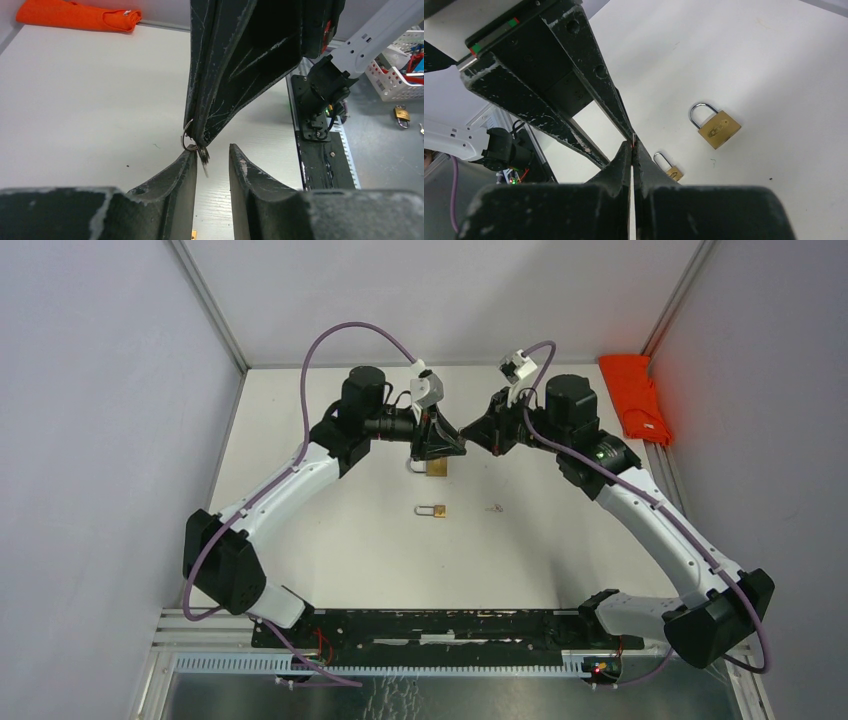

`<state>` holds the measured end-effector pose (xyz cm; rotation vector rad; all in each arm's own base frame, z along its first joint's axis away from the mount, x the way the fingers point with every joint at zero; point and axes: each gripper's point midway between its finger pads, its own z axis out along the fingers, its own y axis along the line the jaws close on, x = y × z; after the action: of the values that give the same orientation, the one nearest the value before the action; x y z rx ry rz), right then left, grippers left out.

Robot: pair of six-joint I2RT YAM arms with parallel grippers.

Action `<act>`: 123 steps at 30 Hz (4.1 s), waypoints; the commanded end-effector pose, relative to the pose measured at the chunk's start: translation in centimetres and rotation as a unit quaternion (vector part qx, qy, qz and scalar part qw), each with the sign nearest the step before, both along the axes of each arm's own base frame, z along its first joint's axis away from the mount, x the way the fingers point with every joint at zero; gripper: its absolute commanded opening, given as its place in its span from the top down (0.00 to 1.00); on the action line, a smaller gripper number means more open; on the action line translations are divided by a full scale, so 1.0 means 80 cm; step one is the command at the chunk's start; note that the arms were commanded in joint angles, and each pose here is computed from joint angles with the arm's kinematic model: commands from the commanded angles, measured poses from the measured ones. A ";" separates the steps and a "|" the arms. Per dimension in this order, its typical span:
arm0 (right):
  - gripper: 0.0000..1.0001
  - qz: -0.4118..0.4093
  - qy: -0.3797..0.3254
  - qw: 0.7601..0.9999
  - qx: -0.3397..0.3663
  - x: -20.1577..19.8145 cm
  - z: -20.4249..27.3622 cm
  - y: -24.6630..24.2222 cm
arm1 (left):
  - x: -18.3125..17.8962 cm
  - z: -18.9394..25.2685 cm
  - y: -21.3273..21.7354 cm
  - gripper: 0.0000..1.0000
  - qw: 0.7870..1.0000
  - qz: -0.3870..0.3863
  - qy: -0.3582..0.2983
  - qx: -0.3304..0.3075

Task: Unlock with the key
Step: Pick up the key from the center of the board.

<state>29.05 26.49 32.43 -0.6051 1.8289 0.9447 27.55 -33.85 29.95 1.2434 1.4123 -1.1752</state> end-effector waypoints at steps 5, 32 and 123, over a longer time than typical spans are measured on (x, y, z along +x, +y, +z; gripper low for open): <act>1.00 0.000 -0.054 0.998 0.031 0.001 0.056 0.003 | -0.004 0.010 -0.008 0.74 1.000 -0.027 -0.002 -0.009; 1.00 -0.046 -0.034 0.998 -0.035 0.004 -0.001 -0.025 | 0.021 0.022 0.008 0.89 0.998 0.058 -0.036 0.011; 1.00 -0.028 -0.023 0.998 -0.054 0.007 -0.032 -0.019 | 0.044 0.020 0.009 0.76 0.994 0.101 -0.020 0.031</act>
<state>30.07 24.94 28.45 -0.6205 1.9108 0.7831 30.60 -32.63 28.95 1.1197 1.6147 -0.9970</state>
